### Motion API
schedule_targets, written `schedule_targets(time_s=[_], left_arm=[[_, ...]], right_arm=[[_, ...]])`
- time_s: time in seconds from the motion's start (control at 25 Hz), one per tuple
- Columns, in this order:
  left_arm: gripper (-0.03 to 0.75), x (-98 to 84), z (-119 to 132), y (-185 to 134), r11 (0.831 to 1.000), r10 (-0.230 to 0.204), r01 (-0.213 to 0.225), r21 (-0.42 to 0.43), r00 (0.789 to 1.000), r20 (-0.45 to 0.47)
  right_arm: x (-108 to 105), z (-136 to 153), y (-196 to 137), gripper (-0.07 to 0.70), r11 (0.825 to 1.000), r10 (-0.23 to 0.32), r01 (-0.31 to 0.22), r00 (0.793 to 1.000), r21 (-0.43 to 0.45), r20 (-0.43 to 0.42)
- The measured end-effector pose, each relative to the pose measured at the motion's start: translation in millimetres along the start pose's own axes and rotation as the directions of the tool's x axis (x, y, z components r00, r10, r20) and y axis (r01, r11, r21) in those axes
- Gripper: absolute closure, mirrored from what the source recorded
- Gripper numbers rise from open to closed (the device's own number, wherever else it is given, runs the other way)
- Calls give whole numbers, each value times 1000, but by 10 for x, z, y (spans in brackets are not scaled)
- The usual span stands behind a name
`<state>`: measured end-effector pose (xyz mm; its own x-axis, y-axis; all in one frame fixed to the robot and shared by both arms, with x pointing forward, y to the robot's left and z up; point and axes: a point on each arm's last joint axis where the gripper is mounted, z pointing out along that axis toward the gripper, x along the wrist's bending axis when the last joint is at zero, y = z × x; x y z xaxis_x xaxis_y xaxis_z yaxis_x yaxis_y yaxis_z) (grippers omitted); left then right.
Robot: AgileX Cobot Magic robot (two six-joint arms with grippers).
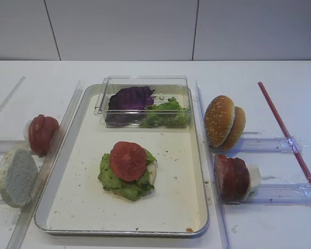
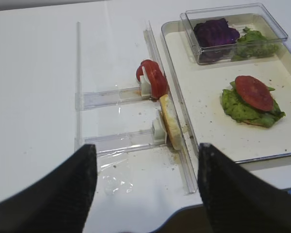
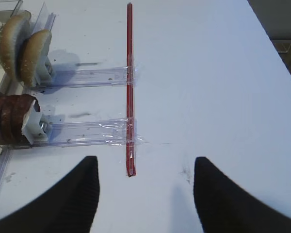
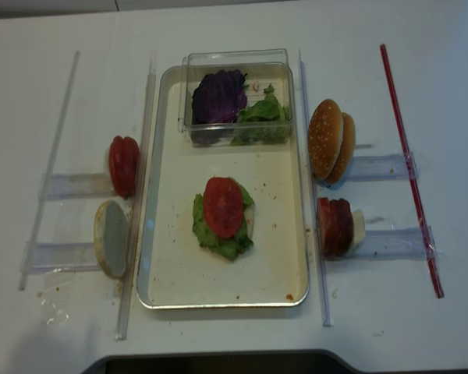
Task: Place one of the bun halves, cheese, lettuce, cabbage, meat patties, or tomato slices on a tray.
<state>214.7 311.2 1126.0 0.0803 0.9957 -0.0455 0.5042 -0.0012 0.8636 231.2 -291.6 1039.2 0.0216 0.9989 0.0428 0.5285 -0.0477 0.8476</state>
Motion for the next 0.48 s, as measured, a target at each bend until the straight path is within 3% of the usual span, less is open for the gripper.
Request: schedule_targets(time_s=[0.16, 0.48], left_arm=[[283, 13, 33, -173, 1000, -30, 30, -6, 1000, 1], [283, 33, 113, -457, 999, -37, 37, -13, 999, 2]], right_arm=[[0, 0, 0, 187, 1000, 0, 0, 1000, 0, 0], [0, 0, 0, 187, 1000, 0, 0, 1000, 0, 0]])
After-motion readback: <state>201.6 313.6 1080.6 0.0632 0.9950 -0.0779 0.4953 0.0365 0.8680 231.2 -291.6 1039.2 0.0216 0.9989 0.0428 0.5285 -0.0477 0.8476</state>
